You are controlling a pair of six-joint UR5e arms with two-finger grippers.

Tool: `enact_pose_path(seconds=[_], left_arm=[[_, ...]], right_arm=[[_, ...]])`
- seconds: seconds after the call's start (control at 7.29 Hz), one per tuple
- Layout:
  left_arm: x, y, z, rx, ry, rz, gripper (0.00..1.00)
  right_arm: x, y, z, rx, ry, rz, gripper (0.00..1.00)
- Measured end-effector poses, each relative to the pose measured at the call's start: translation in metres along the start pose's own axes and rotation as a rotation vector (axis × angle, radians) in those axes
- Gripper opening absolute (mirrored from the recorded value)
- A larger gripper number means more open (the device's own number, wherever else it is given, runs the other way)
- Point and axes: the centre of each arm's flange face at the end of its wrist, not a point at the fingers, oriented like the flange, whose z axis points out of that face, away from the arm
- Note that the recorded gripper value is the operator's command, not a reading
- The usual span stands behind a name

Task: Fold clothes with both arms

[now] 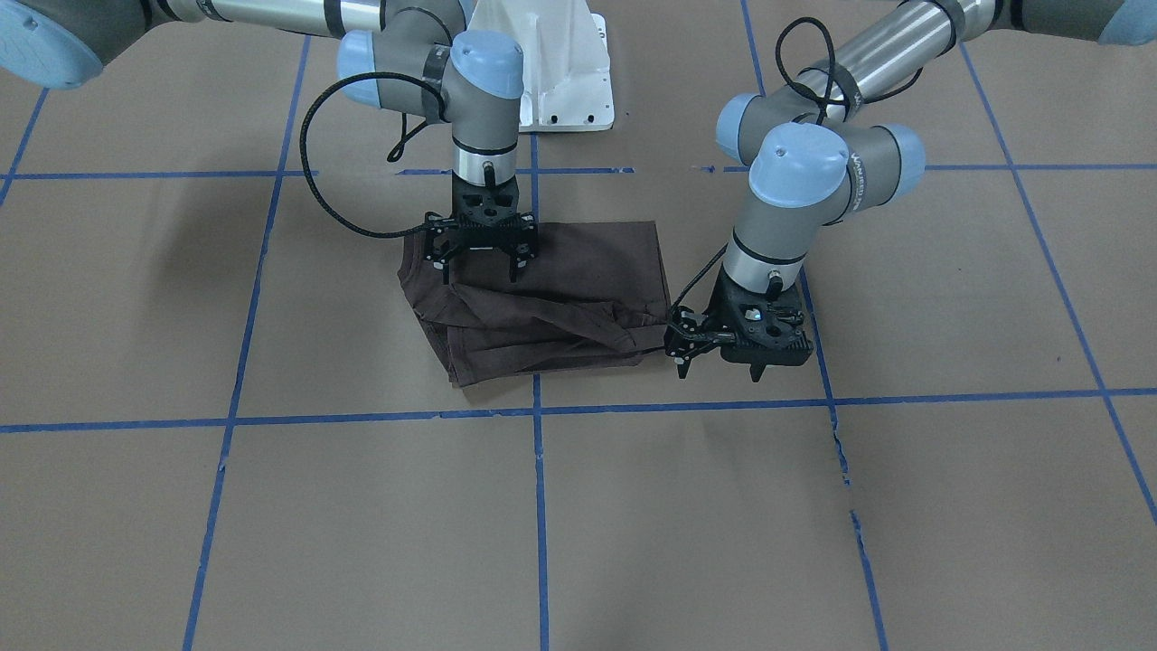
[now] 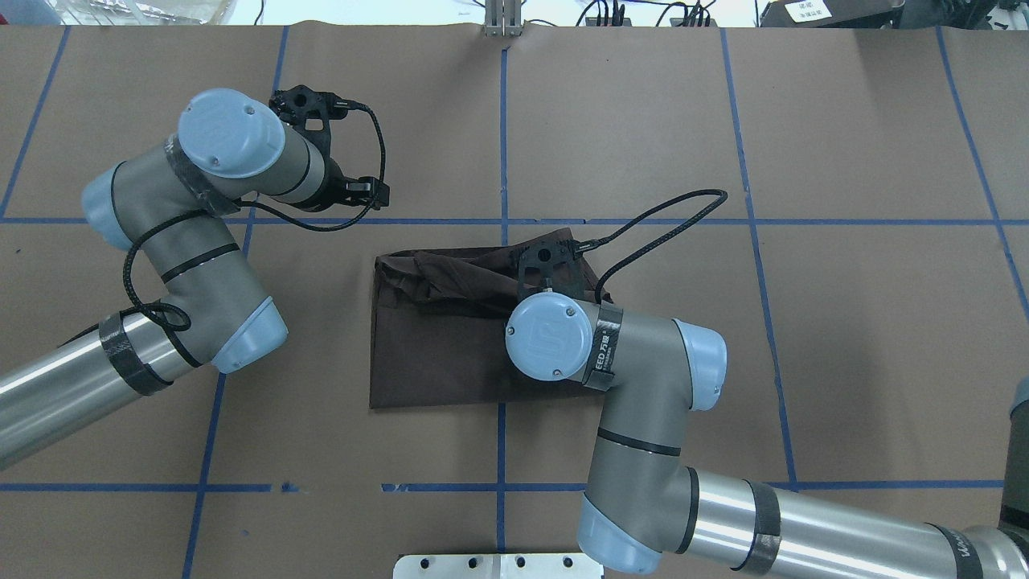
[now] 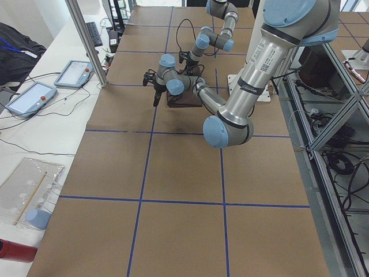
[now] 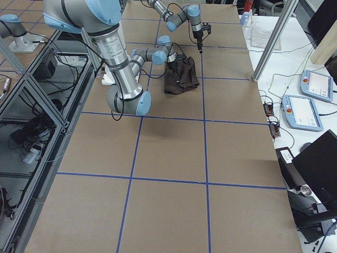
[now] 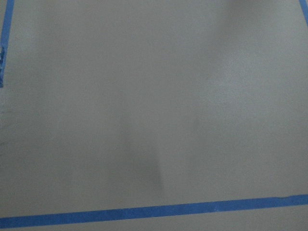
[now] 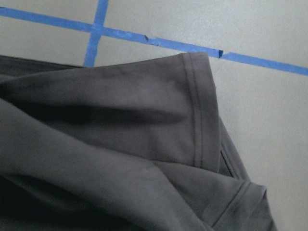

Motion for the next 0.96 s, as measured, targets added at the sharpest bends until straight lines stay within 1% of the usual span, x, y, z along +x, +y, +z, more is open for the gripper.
enact_pose_path(seconds=[0.27, 0.41, 0.69, 0.82, 0.96], left_arm=[[-0.001, 0.000, 0.000, 0.000, -0.001, 0.000, 1.00], [-0.001, 0.000, 0.000, -0.001, -0.001, -0.001, 1.00], [-0.001, 0.000, 0.000, 0.000, -0.001, -0.001, 1.00], [-0.001, 0.000, -0.001, 0.001, 0.000, -0.001, 1.00], [0.000, 0.001, -0.004, 0.003, 0.004, 0.000, 1.00]], right_arm=[[0.016, -0.022, 0.012, 0.011, 0.035, -0.030, 1.00], [0.031, -0.043, 0.017, 0.024, 0.055, -0.033, 1.00], [0.065, -0.094, 0.031, 0.045, 0.102, -0.015, 1.00], [0.076, -0.118, 0.041, 0.050, 0.103, 0.007, 1.00], [0.082, -0.135, 0.049, 0.051, 0.074, 0.032, 1.00]])
